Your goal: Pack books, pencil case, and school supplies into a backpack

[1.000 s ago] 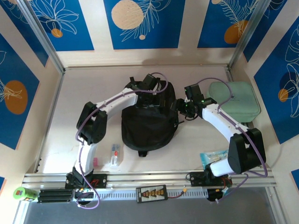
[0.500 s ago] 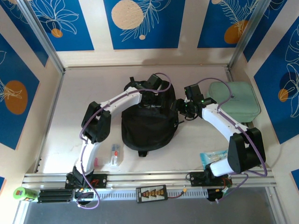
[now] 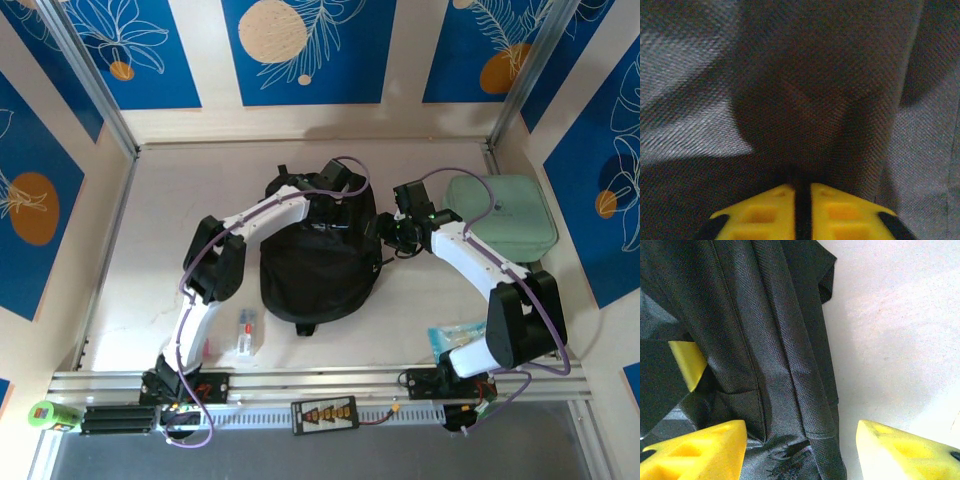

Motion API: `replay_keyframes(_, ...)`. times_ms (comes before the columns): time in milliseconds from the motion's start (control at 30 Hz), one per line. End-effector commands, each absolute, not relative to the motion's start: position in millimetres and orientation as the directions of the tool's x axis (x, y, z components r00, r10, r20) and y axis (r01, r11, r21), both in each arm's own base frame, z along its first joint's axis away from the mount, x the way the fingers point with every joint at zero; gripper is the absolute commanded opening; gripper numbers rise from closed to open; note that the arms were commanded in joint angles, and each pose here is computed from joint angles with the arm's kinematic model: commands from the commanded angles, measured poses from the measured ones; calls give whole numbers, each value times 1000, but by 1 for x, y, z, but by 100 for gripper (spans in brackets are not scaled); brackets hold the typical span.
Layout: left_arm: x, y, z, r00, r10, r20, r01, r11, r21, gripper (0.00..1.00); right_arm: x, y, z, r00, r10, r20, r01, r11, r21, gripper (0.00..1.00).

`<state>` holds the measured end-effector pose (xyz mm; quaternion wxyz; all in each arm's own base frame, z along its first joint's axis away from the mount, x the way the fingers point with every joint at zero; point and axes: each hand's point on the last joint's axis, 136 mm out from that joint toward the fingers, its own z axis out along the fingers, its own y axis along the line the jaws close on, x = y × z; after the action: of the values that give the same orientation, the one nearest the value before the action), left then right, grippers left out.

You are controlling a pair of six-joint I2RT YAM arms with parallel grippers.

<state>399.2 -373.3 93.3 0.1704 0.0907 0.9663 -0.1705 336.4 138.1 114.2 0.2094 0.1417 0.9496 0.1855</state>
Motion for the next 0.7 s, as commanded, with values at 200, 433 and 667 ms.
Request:
replay_keyframes(200, 397, -363, 140, -881, 77, -467, 239, 924, -299, 0, 327, 131, 80, -905, 338, -256, 250, 913, 321, 59)
replay_keyframes(433, 387, -348, 156, -864, 58, -499, 235, 925, -299, 0, 330, 129, 66, -921, 311, -234, 244, 930, 274, 55)
replay_keyframes(667, 390, -320, 150, -851, 89, -518, 218, 956, -194, 0, 330, 128, 56, -930, 303, -208, 248, 936, 251, 39)
